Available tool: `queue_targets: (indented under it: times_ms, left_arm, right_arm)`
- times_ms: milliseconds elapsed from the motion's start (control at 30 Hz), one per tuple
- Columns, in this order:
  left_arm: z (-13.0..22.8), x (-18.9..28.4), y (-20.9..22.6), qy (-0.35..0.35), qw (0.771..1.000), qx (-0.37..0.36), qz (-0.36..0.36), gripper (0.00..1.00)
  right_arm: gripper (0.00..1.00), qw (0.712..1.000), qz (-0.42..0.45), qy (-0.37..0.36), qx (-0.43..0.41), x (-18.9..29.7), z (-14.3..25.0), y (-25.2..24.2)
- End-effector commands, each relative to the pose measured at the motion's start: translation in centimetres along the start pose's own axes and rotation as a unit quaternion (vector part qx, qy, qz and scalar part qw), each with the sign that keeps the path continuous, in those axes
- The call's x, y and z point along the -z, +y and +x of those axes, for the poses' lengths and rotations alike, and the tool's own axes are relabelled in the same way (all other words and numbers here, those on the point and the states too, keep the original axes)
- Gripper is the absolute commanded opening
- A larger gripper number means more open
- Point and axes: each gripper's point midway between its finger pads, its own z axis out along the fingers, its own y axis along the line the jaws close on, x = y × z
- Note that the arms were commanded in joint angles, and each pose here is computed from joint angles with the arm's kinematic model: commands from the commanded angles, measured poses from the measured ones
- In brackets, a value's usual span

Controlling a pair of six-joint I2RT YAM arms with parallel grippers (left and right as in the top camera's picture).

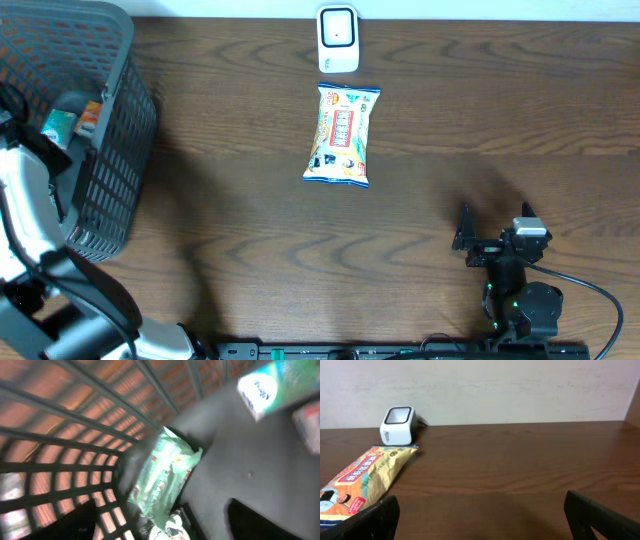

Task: Scan the item barcode
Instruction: 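Grasp the green wipes pack in the basket with the left gripper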

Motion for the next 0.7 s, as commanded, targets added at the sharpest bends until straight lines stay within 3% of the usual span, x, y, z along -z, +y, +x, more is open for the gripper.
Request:
queue_targets:
  times_ms: [0,267,433,667]
  left_arm:
    - [2.1,-3.4,-1.2,0.052,0.997,-0.054,0.003,0.87]
    - [5.7,-8.4,-0.9,0.128,0.989,-0.074,-0.023,0.88]
    - [5.6,-9.4,0.7,0.131,0.989,-0.057,-0.039,0.87]
    - [7.7,-10.5,-0.6,0.154,0.987,-0.038,0.019,0.78]
  right_arm:
    - [0.99,1.000,0.003,-0.001,-0.003,0.0,0.1,-0.1]
    - [0.99,1.000,0.003,0.000,-0.003,0.0,0.1,-0.1]
    - [0.99,1.000,0.003,0.000,-0.003,0.0,0.1,-0.1]
    - [0.99,1.000,0.003,0.000,-0.003,0.0,0.1,-0.1]
